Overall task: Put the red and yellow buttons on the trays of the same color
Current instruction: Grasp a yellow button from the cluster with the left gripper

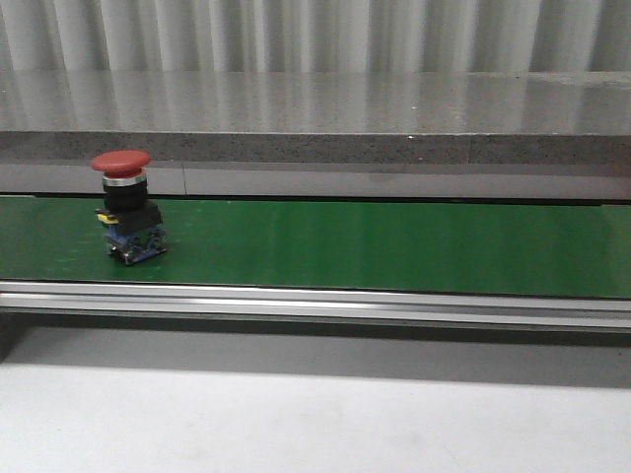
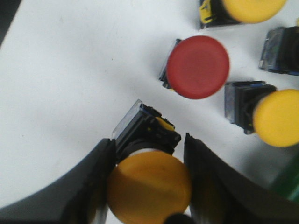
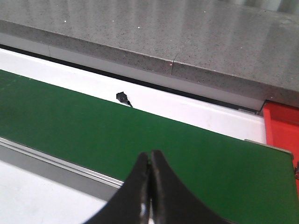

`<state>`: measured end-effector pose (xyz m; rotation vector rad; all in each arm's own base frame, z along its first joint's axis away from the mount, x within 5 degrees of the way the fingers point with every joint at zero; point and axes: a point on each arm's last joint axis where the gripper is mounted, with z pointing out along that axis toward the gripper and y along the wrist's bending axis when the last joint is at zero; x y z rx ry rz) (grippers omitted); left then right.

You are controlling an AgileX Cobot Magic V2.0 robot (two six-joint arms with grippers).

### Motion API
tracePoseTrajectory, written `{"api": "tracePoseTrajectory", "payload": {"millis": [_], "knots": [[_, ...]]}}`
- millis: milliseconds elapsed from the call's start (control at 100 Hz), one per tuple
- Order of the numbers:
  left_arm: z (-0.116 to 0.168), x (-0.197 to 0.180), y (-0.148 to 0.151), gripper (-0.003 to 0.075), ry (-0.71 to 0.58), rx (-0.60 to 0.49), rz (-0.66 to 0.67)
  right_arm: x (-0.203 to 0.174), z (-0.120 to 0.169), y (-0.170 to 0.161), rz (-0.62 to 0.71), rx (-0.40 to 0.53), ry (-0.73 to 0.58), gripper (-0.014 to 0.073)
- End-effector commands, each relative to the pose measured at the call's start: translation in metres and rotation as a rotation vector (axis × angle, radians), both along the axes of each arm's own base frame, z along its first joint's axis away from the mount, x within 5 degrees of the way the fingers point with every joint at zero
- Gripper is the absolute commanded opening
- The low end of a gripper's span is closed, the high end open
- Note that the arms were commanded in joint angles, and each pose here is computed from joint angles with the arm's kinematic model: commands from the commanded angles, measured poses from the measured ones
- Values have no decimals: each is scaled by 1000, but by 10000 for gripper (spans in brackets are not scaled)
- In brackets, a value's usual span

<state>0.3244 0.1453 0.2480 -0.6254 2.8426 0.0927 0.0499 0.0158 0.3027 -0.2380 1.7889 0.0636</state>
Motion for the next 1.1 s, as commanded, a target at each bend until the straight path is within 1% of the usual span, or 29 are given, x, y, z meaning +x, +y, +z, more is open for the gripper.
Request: {"api": "tracePoseTrajectory", "payload": {"millis": [0,100,190,340,480,650,860,910,950,980,1030,1090], "knots": [[48,-7,-17,185,-140,54,-39,1,14,-1,-18,4,-87,-65],[67,-12,-35,185,-191,78,-103,1,14,-1,-18,4,-87,-65],[77,-12,-59,185,-216,69,-172,1,14,-1,-18,4,-87,-65],[79,-7,-99,185,-202,52,-303,1,14,-1,-18,4,-87,-65],[75,-3,-127,185,-192,46,-394,1,14,-1,-18,4,-87,-65],[64,4,-141,185,-151,28,-443,1,14,-1,-18,4,-87,-65],[46,12,-141,195,-84,12,-443,1,14,-1,-18,4,-87,-65],[44,13,-141,221,-77,11,-446,1,14,-1,-18,4,-87,-65],[43,13,-142,269,-75,8,-455,1,14,-1,-18,4,-87,-65],[43,14,-142,313,-77,8,-459,1,14,-1,-18,4,-87,-65],[43,14,-143,417,-80,-2,-456,1,14,-1,-18,4,-87,-65],[43,14,-143,510,-82,-11,-454,1,14,-1,-18,4,-87,-65]]}}
